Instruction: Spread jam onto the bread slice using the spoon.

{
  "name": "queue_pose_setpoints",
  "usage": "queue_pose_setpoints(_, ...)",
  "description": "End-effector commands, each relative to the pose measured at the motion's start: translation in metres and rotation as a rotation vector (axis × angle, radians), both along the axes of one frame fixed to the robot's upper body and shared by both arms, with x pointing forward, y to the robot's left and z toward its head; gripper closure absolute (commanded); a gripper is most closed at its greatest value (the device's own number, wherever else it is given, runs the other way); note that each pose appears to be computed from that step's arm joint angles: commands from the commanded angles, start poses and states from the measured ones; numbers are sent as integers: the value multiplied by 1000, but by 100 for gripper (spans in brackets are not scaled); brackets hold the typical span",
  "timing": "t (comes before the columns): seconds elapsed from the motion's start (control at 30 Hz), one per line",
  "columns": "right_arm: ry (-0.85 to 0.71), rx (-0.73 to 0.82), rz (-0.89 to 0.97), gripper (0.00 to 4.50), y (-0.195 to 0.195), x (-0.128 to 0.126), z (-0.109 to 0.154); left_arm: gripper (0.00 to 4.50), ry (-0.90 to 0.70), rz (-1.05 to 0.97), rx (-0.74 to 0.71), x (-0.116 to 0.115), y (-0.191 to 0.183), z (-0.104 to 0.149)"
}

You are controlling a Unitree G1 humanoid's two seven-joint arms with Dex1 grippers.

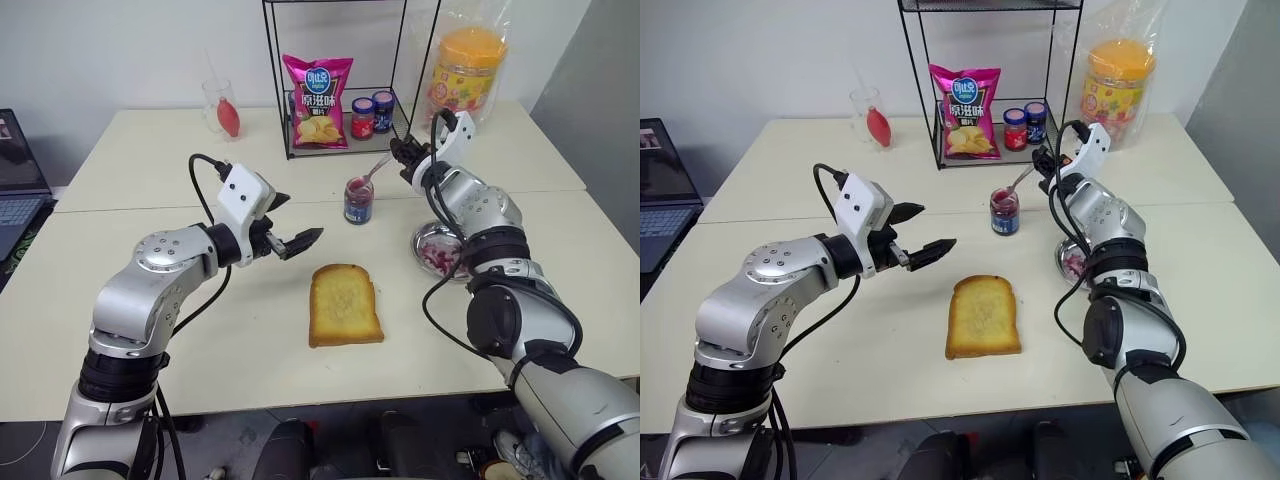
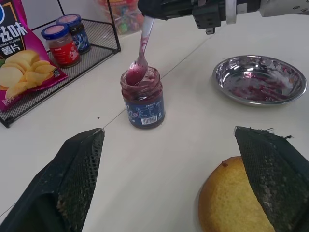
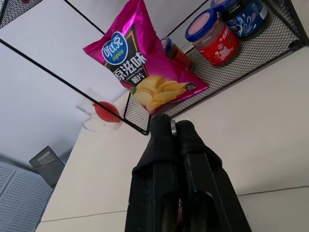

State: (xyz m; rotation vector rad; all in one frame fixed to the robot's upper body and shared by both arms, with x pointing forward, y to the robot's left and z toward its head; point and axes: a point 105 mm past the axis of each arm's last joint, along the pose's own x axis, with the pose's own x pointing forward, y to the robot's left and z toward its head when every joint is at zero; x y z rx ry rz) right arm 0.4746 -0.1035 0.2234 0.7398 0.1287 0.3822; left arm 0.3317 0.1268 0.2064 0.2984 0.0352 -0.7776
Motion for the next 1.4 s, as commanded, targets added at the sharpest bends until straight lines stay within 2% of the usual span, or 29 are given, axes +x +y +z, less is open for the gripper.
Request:
queue_pose_setpoints(0.03, -34, 77, -15, 444, -8, -1, 19, 0, -60, -7, -3, 0, 0, 15)
queue_pose_setpoints(0.33, 4, 178, -42, 444, -23, -2, 18, 0, -58, 5, -44, 0, 3, 20)
queue_pose_setpoints(0.73, 3, 185, -38, 444, -25, -6, 16, 0, -37, -22, -50, -2, 1, 17)
queue_pose_setpoints(1.07, -85, 215, 47, 444, -18, -27, 44, 0, -38, -25, 27, -14, 17, 9)
queue_pose_setpoints(1.13, -104, 225, 82, 444, -14, -38, 50, 0, -29, -34, 25, -20, 20, 6)
queue_pose_setpoints(1.2, -124, 231, 148, 444, -7, -62, 55, 0, 13, -56, -29, -37, 21, 0)
queue_pose_setpoints(1.3, -149, 112, 252, 444, 8, -102, 39, 0, 70, -95, -37, -66, 22, -19)
queue_pose_setpoints(1.4, -142, 65, 322, 444, 21, -126, 27, 0, 104, -62, -67, -77, 29, -34)
